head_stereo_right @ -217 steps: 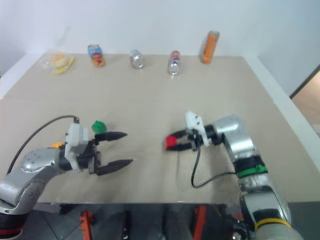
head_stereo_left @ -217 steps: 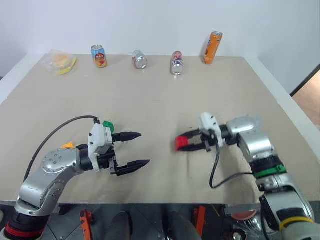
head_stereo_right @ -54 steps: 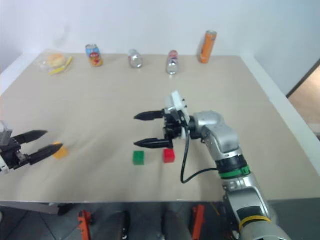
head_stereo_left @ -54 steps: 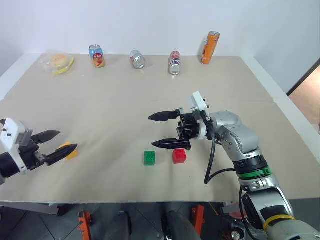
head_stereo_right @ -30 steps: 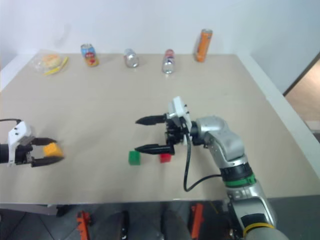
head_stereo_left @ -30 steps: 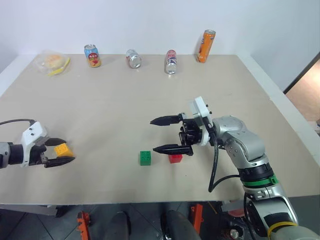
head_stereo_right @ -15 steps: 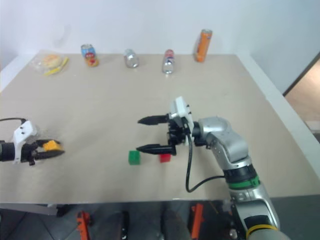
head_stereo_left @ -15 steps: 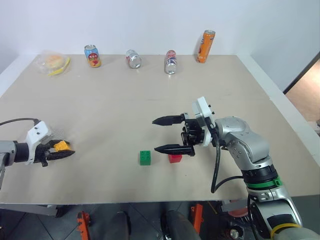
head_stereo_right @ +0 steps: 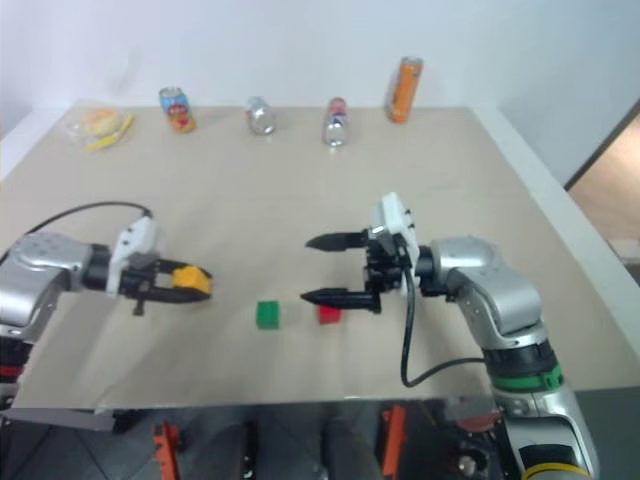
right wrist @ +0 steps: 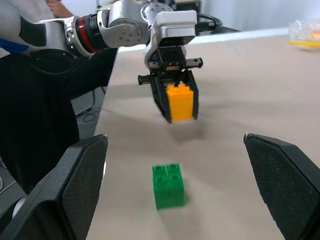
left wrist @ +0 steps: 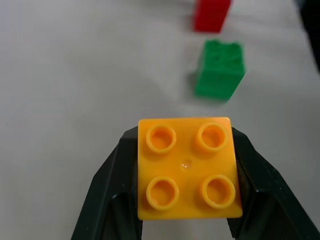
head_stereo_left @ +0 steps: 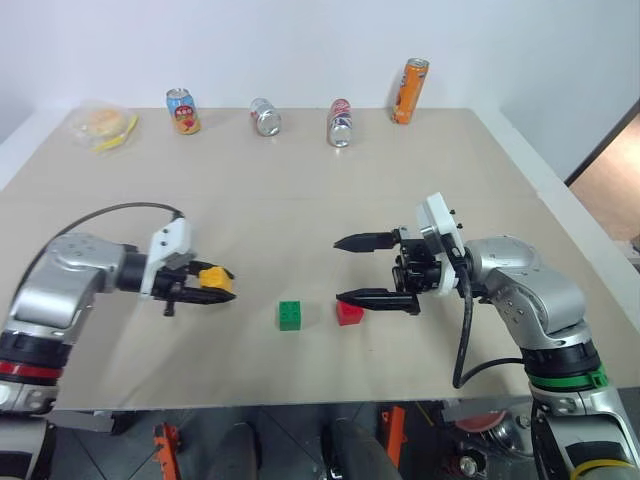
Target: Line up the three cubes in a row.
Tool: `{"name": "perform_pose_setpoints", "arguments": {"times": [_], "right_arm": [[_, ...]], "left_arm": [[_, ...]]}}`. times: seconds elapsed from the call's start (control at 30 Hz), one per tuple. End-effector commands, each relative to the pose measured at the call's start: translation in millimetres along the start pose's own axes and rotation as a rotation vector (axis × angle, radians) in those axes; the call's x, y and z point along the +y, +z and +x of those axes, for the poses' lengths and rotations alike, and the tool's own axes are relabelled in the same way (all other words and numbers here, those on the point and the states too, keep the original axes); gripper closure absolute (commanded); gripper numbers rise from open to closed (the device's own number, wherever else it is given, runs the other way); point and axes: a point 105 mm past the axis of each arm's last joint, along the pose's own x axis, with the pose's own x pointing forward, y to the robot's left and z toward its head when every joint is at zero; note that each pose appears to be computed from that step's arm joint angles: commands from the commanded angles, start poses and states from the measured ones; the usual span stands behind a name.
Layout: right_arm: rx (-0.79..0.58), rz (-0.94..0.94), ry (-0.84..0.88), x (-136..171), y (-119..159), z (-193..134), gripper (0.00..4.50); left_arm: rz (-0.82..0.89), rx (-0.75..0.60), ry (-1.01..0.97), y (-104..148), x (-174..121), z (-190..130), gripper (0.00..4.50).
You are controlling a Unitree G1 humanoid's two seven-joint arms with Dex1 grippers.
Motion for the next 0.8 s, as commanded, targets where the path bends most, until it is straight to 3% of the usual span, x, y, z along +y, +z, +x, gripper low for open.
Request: {"name": "perform_pose_setpoints", "arguments": {"times": [0.03,0.8], "right_arm": [[-0.004,-0.031,-0.006,8,12,-4,0.00],[0.006,-0.029,-0.061,14,15,-10,0.00]], "left_arm": [[0.045,0.051,-0.070,-4,-4,8,2.85],[0.076,0.109,-0.137,-22,-8,26,2.85]]}}
